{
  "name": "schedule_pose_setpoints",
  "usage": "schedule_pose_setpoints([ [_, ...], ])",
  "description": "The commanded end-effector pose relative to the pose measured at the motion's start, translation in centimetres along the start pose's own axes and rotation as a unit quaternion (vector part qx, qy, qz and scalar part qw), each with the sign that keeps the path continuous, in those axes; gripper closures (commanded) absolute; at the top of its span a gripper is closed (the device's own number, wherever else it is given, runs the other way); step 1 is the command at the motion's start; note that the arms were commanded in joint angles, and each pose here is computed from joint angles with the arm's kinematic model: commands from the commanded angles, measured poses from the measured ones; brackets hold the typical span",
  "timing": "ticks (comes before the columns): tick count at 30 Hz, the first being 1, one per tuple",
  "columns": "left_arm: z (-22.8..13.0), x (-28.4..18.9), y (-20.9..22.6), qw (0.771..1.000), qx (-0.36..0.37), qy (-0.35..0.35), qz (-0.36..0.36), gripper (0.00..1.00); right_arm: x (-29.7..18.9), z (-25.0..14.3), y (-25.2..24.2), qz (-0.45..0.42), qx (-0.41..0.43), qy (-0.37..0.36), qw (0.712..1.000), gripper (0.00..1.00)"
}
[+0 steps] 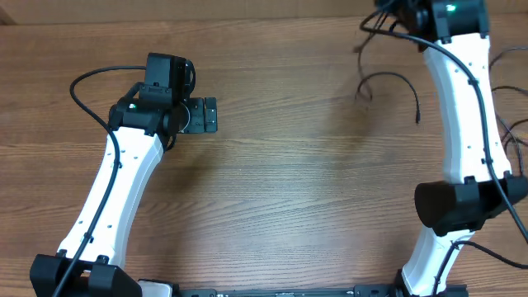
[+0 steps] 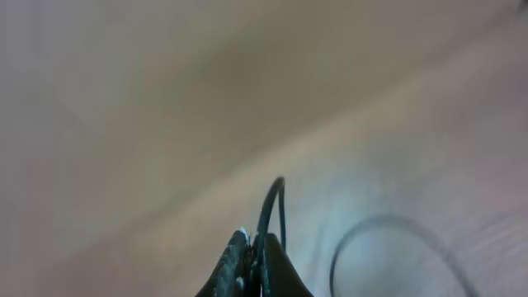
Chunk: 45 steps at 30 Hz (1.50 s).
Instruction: Untangle cables
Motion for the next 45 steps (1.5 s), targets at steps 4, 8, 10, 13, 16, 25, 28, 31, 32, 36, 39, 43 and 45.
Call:
schedule_pose_setpoints([
  [4, 0.5, -0.7, 0.4, 1.0, 0.008, -0.012, 0.008, 0.0, -7.2, 11.1, 1.1, -0.013, 0.002, -0.259, 0.966, 0.96],
  [8, 0.5, -0.6, 0.4, 1.0, 0.008, -0.012, 0.008, 0.0, -9.7, 15.1, 0.7, -0.048, -0.008, -0.362, 0.931, 0.96],
  [10, 0.5, -0.6, 0.4, 1.0, 0.008, -0.012, 0.008, 0.0, -10.3, 16.4, 0.4, -0.051, -0.016, -0.384, 0.922, 0.96],
  [13, 0.5, -0.6, 0.4, 1.0, 0.008, -0.012, 0.008, 0.0, -9.0, 16.7, -1.7, -0.073, -0.042, -0.357, 0.93, 0.96],
  [16, 0.5, -0.6, 0.4, 1.0, 0.008, -0.012, 0.008, 0.0, -6.9, 15.0, -2.2, -0.065, -0.083, -0.293, 0.95, 0.96],
  [25, 0.5, -0.7, 0.4, 1.0, 0.008, -0.013, 0.008, 0.0, 1.7, 2.8, -3.3, 0.033, -0.204, 0.028, 0.978, 0.03],
  [28, 0.5, -0.6, 0.4, 1.0, 0.008, -0.012, 0.008, 0.0, 5.1, -1.5, -4.8, 0.026, -0.239, 0.111, 0.964, 0.0],
  [31, 0.5, -0.6, 0.4, 1.0, 0.008, -0.012, 0.008, 0.0, 7.2, -5.4, -5.4, 0.052, -0.296, 0.178, 0.937, 0.0],
  [32, 0.5, -0.6, 0.4, 1.0, 0.008, -0.012, 0.008, 0.0, 7.7, -6.4, -5.8, 0.052, -0.304, 0.194, 0.931, 0.0],
  [36, 0.5, -0.7, 0.4, 1.0, 0.008, -0.013, 0.008, 0.0, 10.2, -11.0, -7.9, 0.057, -0.342, 0.266, 0.899, 0.0],
  [39, 0.5, -0.6, 0.4, 1.0, 0.008, -0.012, 0.008, 0.0, 11.1, -15.3, -8.5, 0.115, -0.372, 0.329, 0.86, 0.0],
  [43, 0.5, -0.6, 0.4, 1.0, 0.008, -0.012, 0.008, 0.0, 11.6, -18.8, -8.0, 0.177, -0.4, 0.357, 0.826, 0.0],
  [45, 0.5, -0.7, 0.4, 1.0, 0.008, -0.013, 0.008, 0.0, 11.9, -20.4, -7.7, 0.19, -0.423, 0.356, 0.811, 0.0],
])
Point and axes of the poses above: each gripper's point midway between its finger pads, its own x axis out along the fingers, its own y axis along the line the jaws close on, z = x × y, the point moved 3 cm from there along -x, back along the fingers, and after that the axes turned 10 degrees about x, right-handed, at the moved point
